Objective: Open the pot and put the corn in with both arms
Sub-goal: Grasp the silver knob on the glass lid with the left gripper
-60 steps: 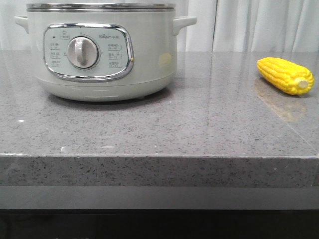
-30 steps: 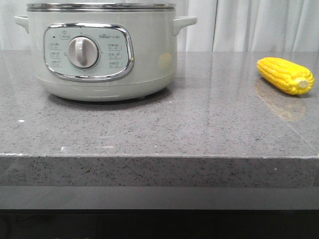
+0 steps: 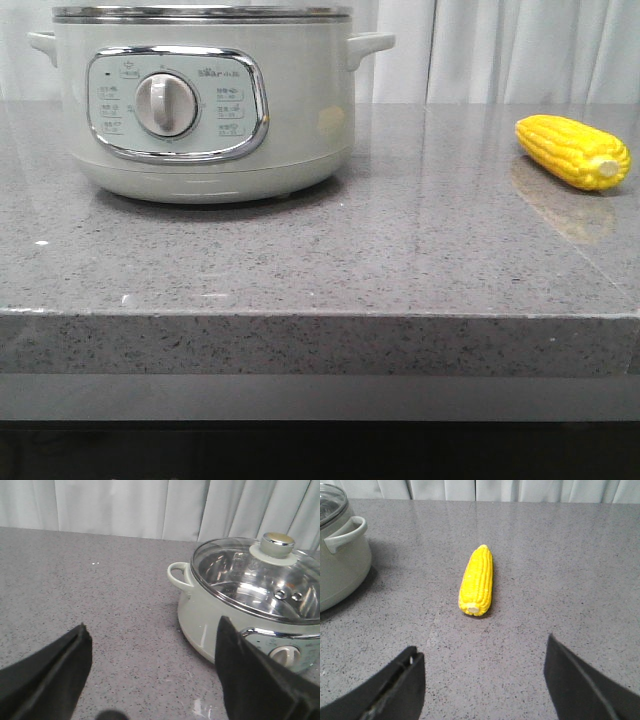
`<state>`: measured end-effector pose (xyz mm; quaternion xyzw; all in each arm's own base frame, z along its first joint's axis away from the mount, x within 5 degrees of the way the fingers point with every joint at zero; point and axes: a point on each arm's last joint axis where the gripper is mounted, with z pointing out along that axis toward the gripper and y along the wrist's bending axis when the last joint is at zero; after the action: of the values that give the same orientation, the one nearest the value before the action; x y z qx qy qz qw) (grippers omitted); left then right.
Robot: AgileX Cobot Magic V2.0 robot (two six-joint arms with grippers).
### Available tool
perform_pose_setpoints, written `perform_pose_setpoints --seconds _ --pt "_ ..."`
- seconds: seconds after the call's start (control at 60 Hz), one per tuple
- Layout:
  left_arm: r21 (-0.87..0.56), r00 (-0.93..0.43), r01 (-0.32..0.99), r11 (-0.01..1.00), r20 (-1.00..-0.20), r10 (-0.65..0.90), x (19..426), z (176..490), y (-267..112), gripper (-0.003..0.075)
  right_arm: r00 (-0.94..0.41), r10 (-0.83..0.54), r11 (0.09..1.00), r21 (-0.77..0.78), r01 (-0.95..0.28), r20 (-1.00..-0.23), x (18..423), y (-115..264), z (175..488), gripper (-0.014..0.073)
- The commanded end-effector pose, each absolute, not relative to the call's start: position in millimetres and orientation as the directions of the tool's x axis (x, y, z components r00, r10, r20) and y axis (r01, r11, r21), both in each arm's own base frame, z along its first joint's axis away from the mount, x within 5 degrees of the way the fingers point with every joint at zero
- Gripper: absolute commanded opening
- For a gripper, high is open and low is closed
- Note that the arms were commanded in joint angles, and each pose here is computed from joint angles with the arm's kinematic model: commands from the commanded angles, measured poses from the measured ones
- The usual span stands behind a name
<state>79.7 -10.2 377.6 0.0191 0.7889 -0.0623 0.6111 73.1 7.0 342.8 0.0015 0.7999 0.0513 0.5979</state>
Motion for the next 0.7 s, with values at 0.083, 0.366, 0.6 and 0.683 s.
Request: perform_pose_setpoints --seconds 0.083,0.366,0.6,0.683 --pt "-0.095 -0.169 0.231 0.968 -0.984 -0.056 96.7 396.2 -24.4 0.0526 -0.210 0.060 0.996 0.073 -0.054 -0.976 76.3 6.0 355.6 0.0528" --pt "-0.095 -0.116 0.403 0.910 -0.992 -0.052 144.4 414.9 -64.5 0.0526 -0.210 0.060 0.996 0.073 -0.054 -0.976 76.3 6.0 355.6 0.0528" --pt "-0.096 -0.116 0.461 0.882 -0.992 -0.047 200.0 421.7 -105.4 0.0526 -0.210 0.060 0.996 0.073 -0.054 -0.976 76.3 6.0 355.6 0.0528" --pt "-0.096 -0.124 0.463 0.881 -0.991 -0.043 220.4 422.8 -117.0 0.0526 -0.210 0.060 0.996 0.073 -0.054 -0.976 76.3 6.0 355.6 0.0528"
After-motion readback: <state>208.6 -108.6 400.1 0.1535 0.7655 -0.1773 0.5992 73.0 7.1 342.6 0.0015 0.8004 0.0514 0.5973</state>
